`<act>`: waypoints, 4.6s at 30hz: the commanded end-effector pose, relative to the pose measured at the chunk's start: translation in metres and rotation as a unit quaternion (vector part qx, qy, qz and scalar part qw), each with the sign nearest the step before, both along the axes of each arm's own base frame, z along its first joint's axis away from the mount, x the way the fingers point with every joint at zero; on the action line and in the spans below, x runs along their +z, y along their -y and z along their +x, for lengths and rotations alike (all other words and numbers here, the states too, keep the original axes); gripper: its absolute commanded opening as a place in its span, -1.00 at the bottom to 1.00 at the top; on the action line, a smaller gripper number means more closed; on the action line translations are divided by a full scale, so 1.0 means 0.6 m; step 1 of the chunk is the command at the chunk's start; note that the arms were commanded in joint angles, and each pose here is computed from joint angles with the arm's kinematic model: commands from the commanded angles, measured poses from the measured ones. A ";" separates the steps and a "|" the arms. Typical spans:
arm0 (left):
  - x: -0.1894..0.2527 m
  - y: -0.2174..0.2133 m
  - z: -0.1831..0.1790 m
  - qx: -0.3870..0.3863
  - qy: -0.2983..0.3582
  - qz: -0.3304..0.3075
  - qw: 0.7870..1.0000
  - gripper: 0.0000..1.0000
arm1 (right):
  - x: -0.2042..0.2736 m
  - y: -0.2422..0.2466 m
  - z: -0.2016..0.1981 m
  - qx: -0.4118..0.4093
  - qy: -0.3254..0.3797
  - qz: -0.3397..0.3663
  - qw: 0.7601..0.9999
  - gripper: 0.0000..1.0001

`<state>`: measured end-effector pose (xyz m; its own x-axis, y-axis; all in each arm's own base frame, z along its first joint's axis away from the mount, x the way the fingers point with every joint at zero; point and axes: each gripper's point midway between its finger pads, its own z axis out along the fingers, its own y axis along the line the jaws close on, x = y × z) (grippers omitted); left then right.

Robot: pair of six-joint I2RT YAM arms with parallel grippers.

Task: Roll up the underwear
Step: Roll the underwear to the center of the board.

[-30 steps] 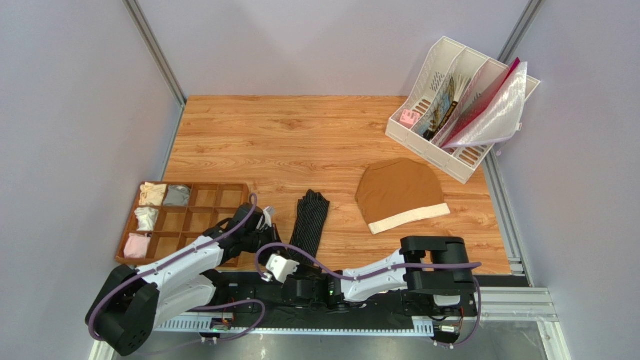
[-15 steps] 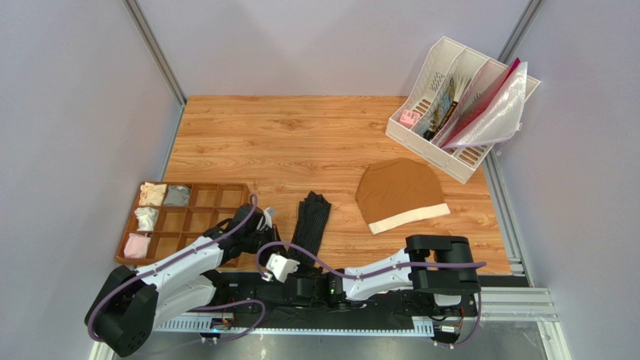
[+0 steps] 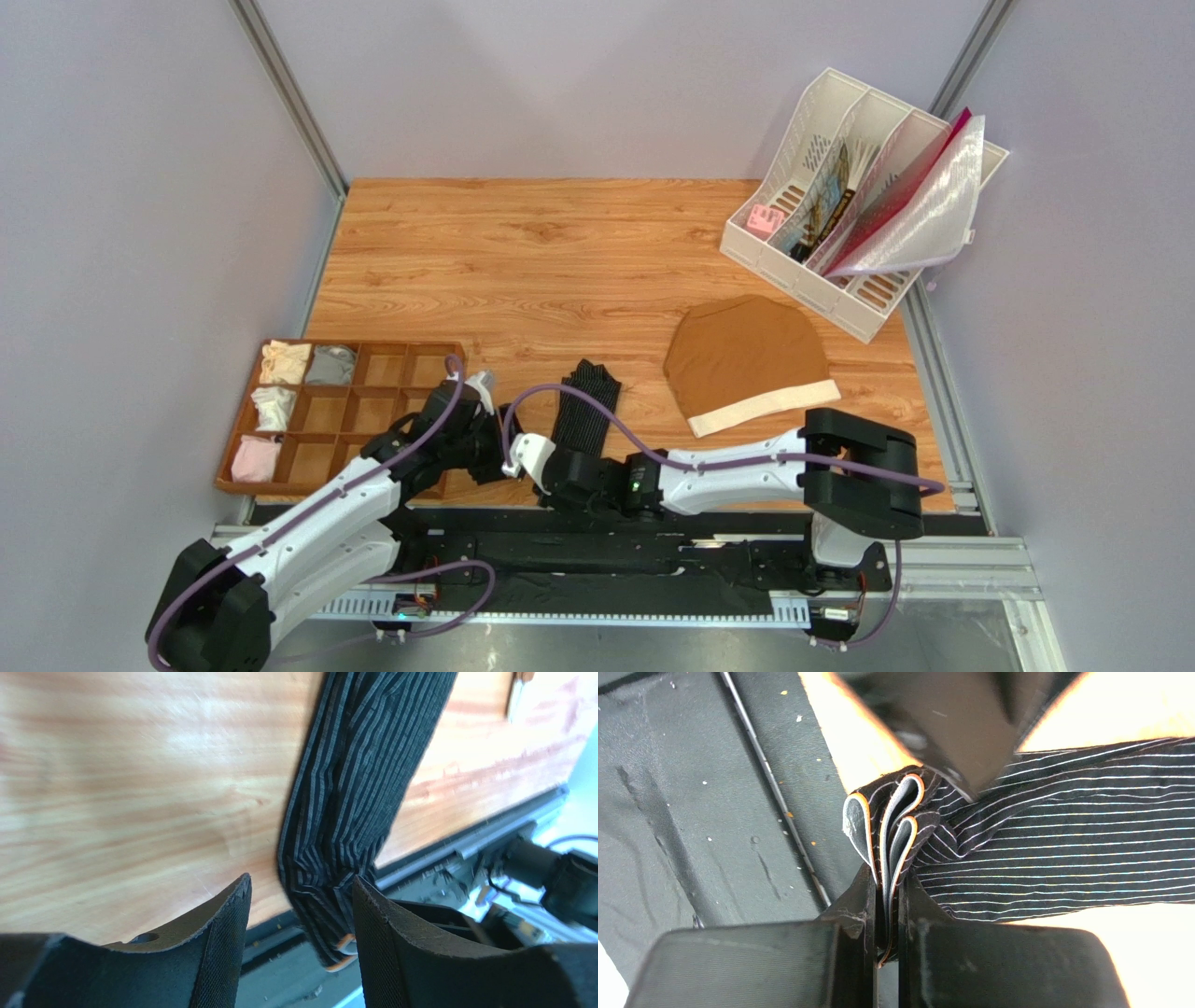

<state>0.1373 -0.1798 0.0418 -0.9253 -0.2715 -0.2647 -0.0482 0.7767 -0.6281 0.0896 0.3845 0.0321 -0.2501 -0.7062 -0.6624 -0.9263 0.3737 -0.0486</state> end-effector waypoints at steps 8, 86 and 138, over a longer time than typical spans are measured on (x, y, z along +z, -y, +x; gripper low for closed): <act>0.019 -0.029 0.059 0.057 0.114 0.020 0.992 0.20 | 0.029 0.011 0.024 0.032 -0.127 0.049 0.990 -1.00; -0.036 0.085 0.102 -0.111 0.196 -0.008 0.974 -1.00 | 0.080 0.091 0.228 -0.092 -0.247 0.060 0.963 0.71; -0.055 0.069 0.055 -0.130 -0.006 0.005 0.991 -1.00 | -0.055 0.092 0.153 -0.072 0.022 -0.074 0.994 -0.49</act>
<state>0.1898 -0.2347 0.0217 -0.9458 -0.0735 -0.3165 0.1610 0.7401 -0.6529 0.1810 0.3539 0.0299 -0.2976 -0.6861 -0.6639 -0.8727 0.4774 -0.1022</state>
